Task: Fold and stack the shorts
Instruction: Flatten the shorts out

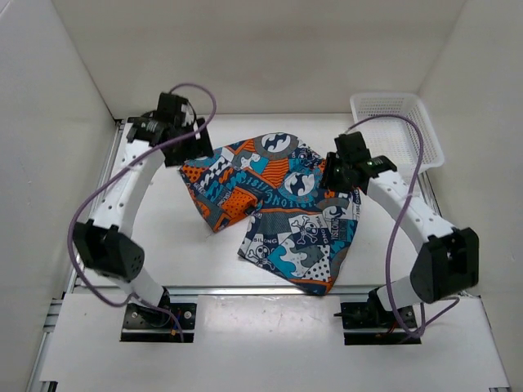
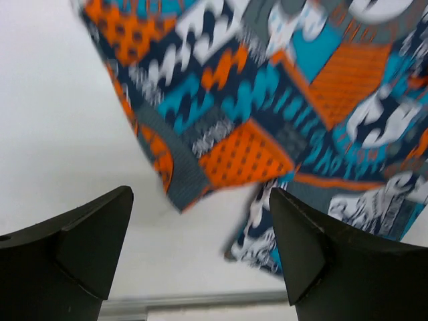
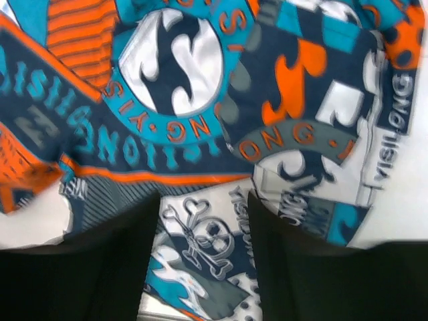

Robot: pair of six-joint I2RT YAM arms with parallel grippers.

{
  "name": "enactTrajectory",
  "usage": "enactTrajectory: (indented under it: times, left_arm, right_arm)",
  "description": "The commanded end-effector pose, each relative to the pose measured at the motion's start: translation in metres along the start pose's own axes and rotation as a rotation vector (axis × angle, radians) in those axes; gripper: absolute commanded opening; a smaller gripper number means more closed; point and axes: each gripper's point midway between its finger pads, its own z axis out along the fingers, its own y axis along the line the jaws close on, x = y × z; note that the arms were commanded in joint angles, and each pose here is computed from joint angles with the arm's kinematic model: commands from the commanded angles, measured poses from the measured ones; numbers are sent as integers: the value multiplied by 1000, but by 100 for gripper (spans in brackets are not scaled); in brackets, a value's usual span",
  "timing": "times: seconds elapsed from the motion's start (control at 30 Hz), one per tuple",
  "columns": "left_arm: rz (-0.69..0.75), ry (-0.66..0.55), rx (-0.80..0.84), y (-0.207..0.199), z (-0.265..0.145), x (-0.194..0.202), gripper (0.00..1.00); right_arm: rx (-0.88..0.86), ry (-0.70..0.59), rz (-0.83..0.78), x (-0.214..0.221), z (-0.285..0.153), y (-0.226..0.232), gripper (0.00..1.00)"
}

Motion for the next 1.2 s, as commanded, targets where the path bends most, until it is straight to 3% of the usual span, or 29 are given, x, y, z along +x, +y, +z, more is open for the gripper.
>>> enactTrajectory:
  times: [0.0,0.03,0.1,0.17,0.23,0.3,0.33,0.4,0.5,0.57,0.67,0.7,0.87,0.9,0.93,0.97,1.0,1.1,1.17]
  left_arm:
    - [-49,77,36,-2,5,52,93]
    - [-100,168,23,6,22,89,91]
    - [-145,211,94,-6,30,111,85]
    - [-190,295,81,-4,49,145,83]
    - [-187,345,76,-8,61,162,97]
    - [-177,402,34,-5,78,177,100]
    - [-175,415,14,-1,84,181,100]
    - [-185,472,-27,4,99,197,100]
    - [-177,509,-38,5,118,204,99]
    - [-163,533,-50,7,126,210,91]
    - [-181,544,-59,13,139,204,24]
    - [-178,547,-64,21,142,203,10]
    - [-262,453,-102,62,155,146,10]
    - [-269,395,-89,67,156,114,10]
    - [-266,395,-115,74,164,107,10]
    - [-265,406,-131,74,163,101,10]
    - [-254,333,-118,71,162,64,10]
    - [-228,341,-187,79,175,46,10]
    - [-201,264,-243,85,185,10,10]
  right_arm:
    - [-2,-2,26,18,-12,-9,42]
    - [0,1,26,25,-15,-13,36]
    - [43,68,63,55,-4,-31,19]
    - [67,116,83,74,-3,-41,17]
    - [87,167,103,93,-1,-51,43]
    - [89,205,122,107,2,-55,68]
    - [88,229,146,116,2,-59,87]
    - [88,241,180,122,3,-65,94]
    - [85,264,216,132,4,-73,96]
    - [79,257,230,133,2,-76,96]
    - [76,245,255,130,-1,-80,96]
    - [67,239,265,130,-1,-81,96]
    - [26,260,271,139,-2,-76,93]
    - [-7,276,250,145,0,-69,92]
    - [-27,277,240,145,0,-64,89]
    - [-36,300,209,154,2,-58,84]
    - [-42,308,200,157,4,-53,79]
    - [-124,388,120,177,9,-27,67]
    - [-155,431,44,184,13,-7,59]
